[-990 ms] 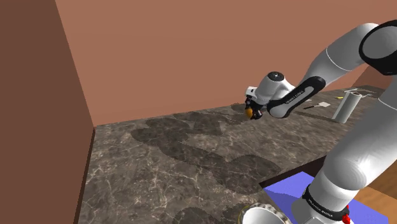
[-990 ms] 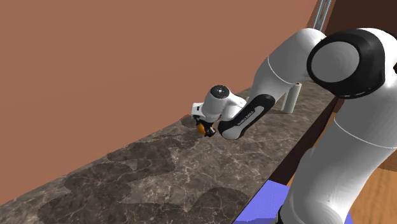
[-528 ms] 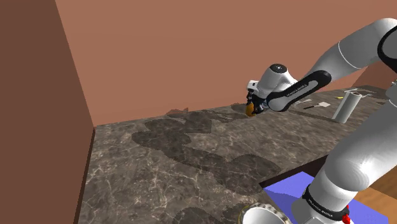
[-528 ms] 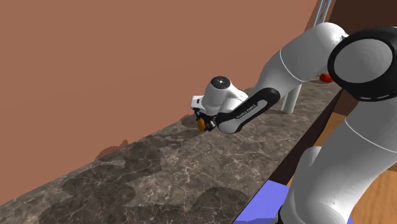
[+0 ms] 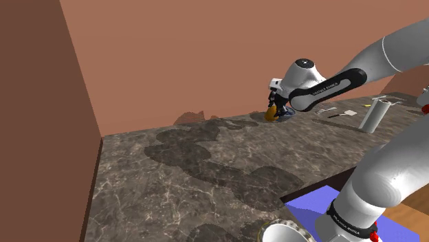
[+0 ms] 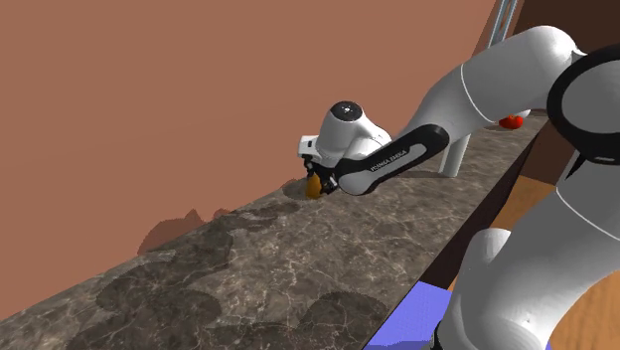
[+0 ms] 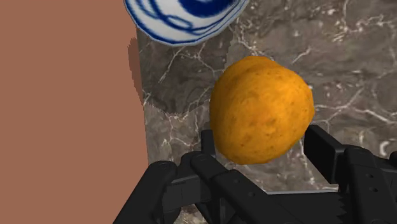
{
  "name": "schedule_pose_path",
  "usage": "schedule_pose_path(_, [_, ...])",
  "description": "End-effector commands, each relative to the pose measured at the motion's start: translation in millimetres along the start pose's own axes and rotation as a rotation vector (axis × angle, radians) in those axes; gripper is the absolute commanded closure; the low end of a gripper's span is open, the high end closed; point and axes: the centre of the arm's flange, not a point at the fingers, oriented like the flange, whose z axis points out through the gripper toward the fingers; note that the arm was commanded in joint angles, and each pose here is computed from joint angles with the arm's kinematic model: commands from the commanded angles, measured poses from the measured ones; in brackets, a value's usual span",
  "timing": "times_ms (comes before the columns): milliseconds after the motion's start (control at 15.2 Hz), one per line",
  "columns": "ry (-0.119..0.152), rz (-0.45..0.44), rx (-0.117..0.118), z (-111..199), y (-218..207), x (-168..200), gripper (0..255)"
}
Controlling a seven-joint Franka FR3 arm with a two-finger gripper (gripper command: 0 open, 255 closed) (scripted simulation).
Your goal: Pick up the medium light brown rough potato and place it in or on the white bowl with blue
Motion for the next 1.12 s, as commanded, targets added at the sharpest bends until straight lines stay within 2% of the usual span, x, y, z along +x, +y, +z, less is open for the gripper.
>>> schedule_pose_path(0, [0.000,0.000,0.001,-9,6,-2,255])
schedule_pose_path(462, [0.000,0.000,0.001,-40,23,-7,255])
schedule_pose_path(1056, [0.000,0.000,0.001,8,81,-99,255])
